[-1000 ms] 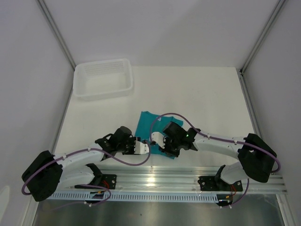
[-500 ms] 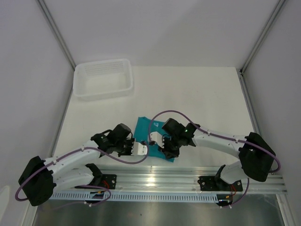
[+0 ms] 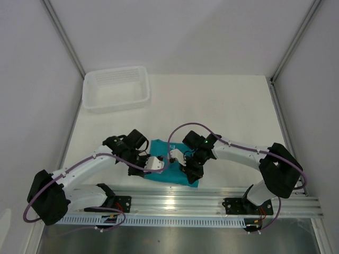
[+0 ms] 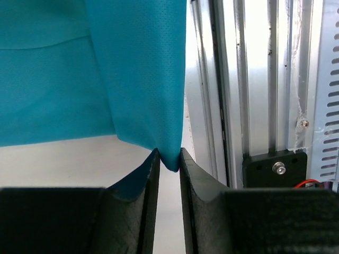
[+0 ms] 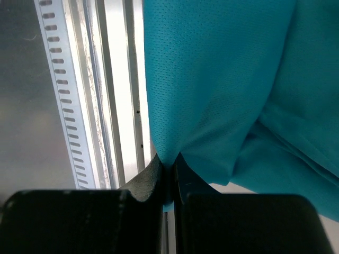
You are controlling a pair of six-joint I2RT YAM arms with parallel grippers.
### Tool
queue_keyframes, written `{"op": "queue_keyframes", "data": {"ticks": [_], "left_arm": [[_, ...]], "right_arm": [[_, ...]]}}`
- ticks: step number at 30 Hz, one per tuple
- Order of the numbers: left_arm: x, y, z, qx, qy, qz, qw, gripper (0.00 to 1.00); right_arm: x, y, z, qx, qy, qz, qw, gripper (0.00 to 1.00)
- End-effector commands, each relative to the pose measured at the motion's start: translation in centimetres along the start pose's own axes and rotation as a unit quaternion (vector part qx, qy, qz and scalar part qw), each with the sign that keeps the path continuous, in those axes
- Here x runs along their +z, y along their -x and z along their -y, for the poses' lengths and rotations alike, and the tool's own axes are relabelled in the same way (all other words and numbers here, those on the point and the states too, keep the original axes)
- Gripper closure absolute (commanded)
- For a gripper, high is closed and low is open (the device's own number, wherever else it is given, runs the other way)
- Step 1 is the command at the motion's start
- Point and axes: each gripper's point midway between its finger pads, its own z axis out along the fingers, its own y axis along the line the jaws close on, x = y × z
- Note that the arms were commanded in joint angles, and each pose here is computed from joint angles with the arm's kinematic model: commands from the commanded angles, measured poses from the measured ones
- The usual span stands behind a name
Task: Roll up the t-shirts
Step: Roll the tshirt
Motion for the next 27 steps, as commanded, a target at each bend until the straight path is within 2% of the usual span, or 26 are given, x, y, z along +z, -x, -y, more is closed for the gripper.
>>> {"op": "queue_keyframes", "data": {"ticks": [1, 3, 4, 6, 9, 14, 20, 22, 23, 24, 25, 26, 27], "left_arm": [[-0.8, 1.7, -0.3, 0.000, -0.025, 0.039, 0.999, 0.77], [-0.6, 2.1, -1.0, -0.006, -0.020, 0.047, 0.999, 0.76], [-0.4, 2.0, -0.7, -0.014, -0.027, 0.046, 0.998, 0.60], [-0.4, 2.5, -0.5, -0.012, -0.027, 0.064, 0.998, 0.42], [-1.0, 3.2, -0.8, 0.003, 0.002, 0.086, 0.996, 0.33], [-0.8, 3.6, -1.4, -0.013, 0.005, 0.090, 0.996, 0.29], [1.2, 2.3, -2.2, -0.056, -0.017, 0.060, 0.996, 0.35], [1.4, 2.0, -2.6, -0.068, -0.014, 0.054, 0.996, 0.41], [1.5, 1.8, -3.0, -0.069, -0.007, 0.050, 0.996, 0.48], [1.5, 1.6, -3.0, -0.074, -0.009, 0.048, 0.996, 0.65], [1.4, 1.7, -3.3, -0.078, -0.010, 0.048, 0.996, 0.75], [1.3, 1.5, -2.8, -0.088, -0.020, 0.043, 0.995, 0.94], [1.0, 1.6, -2.9, -0.091, -0.022, 0.042, 0.995, 0.99]], "right_arm": [[-1.7, 2.5, 0.8, -0.014, -0.003, 0.040, 0.999, 0.97], [-2.0, 3.1, 1.3, -0.018, -0.008, 0.050, 0.999, 0.98], [-2.0, 3.2, 1.4, -0.015, -0.008, 0.052, 0.998, 0.99], [-1.9, 3.3, 1.7, -0.011, -0.007, 0.051, 0.999, 1.00], [-1.8, 3.1, 1.8, -0.005, 0.000, 0.053, 0.999, 1.00], [-2.1, 3.2, 2.7, 0.013, 0.006, 0.065, 0.998, 1.00], [-2.4, 3.5, 3.0, 0.011, 0.002, 0.068, 0.998, 1.00], [-2.4, 3.5, 2.9, 0.009, 0.004, 0.067, 0.998, 1.00], [-2.4, 3.4, 2.8, 0.010, 0.008, 0.066, 0.998, 1.00], [-2.4, 3.3, 2.7, 0.010, 0.010, 0.065, 0.998, 1.00], [-2.4, 3.2, 2.6, 0.010, 0.012, 0.064, 0.998, 1.00], [-2.4, 3.2, 2.5, 0.012, 0.013, 0.062, 0.998, 1.00], [-2.5, 3.1, 2.5, 0.017, 0.012, 0.060, 0.998, 1.00]]}}
